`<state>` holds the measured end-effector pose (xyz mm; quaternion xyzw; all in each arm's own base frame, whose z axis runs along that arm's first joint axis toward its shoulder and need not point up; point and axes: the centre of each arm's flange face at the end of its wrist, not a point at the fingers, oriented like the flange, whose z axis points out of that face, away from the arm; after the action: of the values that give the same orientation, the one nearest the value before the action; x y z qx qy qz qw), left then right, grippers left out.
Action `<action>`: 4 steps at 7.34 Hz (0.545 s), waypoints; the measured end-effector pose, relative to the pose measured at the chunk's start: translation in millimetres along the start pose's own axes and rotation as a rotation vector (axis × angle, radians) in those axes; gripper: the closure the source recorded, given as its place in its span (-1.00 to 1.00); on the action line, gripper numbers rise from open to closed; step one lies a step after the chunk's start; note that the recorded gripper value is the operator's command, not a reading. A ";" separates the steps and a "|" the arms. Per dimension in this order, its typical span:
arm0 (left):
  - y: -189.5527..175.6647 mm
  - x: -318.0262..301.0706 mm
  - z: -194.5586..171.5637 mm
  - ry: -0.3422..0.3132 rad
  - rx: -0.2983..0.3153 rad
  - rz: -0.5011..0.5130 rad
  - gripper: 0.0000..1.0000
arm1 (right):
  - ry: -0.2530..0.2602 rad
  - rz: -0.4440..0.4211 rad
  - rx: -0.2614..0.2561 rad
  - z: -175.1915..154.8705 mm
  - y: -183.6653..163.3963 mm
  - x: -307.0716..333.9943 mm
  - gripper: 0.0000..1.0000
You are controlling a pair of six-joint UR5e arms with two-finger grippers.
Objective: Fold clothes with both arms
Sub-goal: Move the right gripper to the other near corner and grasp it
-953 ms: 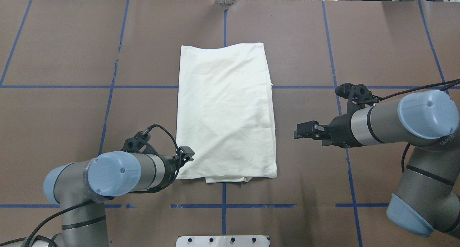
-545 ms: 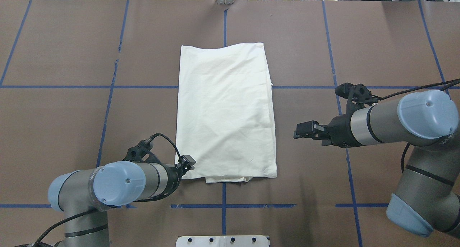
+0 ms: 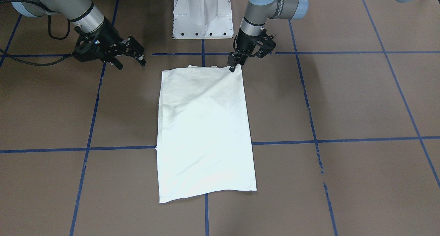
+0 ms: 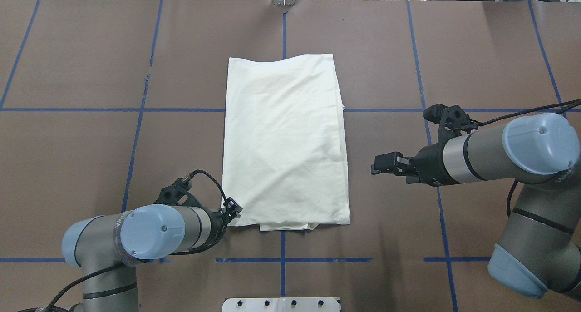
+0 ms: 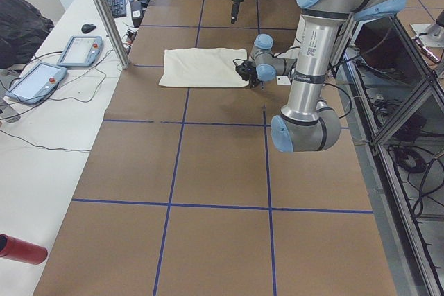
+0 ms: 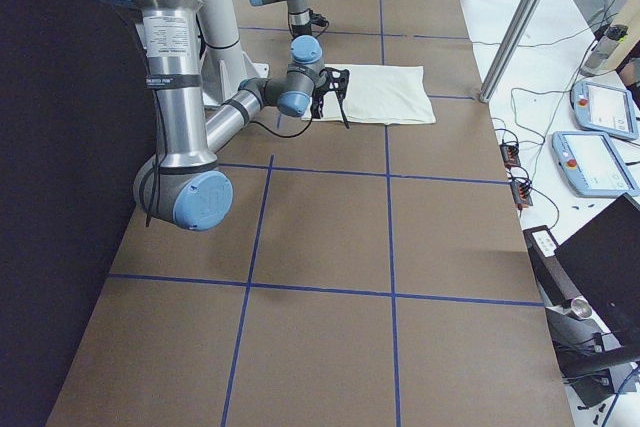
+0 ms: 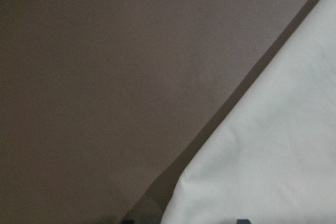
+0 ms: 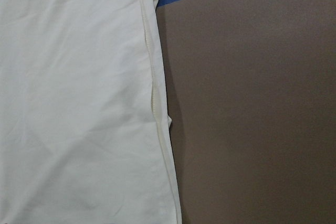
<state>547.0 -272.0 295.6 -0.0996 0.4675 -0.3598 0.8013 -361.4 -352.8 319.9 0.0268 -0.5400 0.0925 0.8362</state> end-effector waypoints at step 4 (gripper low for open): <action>0.3 -1.2 -1.1 -0.001 -0.003 0.014 1.00 | -0.007 0.000 0.002 -4.7 -1.0 -1.3 -1.00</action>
<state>545.9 -270.8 295.6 -0.0978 0.4681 -0.3537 0.8039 -357.5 -353.2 316.8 0.0280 -0.5428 0.0929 0.8342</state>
